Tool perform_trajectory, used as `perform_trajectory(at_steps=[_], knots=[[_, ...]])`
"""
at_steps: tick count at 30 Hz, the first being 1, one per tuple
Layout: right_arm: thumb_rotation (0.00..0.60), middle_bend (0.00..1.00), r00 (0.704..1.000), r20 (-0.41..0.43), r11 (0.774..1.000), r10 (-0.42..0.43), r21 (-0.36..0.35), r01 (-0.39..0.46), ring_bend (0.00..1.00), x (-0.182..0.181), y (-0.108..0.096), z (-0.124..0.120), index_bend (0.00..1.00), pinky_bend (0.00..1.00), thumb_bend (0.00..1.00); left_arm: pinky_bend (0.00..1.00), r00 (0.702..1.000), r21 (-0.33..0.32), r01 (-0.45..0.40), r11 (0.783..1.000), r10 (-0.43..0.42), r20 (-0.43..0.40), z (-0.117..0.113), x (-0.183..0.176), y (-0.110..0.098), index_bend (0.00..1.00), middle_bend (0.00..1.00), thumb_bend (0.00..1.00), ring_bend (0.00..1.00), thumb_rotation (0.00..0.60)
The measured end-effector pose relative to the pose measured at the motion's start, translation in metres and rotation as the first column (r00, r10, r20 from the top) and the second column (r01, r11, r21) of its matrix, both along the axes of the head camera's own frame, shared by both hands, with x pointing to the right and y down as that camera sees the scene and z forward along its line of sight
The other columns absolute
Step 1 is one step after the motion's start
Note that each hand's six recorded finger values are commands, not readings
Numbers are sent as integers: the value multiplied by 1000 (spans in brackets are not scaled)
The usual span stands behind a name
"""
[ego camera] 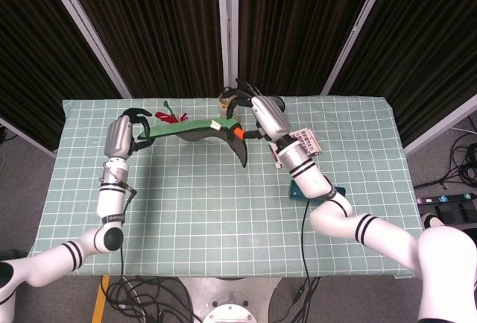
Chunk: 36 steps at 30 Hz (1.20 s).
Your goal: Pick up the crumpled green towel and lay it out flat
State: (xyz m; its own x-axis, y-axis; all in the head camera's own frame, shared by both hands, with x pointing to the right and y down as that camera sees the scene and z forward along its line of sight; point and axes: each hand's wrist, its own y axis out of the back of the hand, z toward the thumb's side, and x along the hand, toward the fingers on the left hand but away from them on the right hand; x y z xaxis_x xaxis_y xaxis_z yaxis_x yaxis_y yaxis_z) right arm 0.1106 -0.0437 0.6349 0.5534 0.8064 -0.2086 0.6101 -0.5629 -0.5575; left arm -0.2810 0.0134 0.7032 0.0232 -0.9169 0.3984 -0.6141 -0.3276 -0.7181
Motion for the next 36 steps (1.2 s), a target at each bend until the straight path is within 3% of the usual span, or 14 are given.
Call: perform_trajectory(at_steps=[8,17,30,36], knots=[[600,253,992,-29,984,-122,-130,117,0,16,44,34,688,0,439,260,986,-83,-163,983,166,30,14,7,65,805,450,448,241,600],[600,253,974,-46,960,-220,-189,208,0,29,85,46,680,0,427,259,960,-120,-269,956,276,46,18,14,109,797,450,435,241,600],[600,249,962,7,937,-272,-224,267,0,21,122,50,664,0,417,259,936,-136,-323,937,337,102,24,8,135,792,446,433,241,600],[600,245,950,0,924,-313,-230,305,0,16,137,55,658,0,416,260,923,-177,-343,923,366,121,26,-2,153,790,442,422,241,600]])
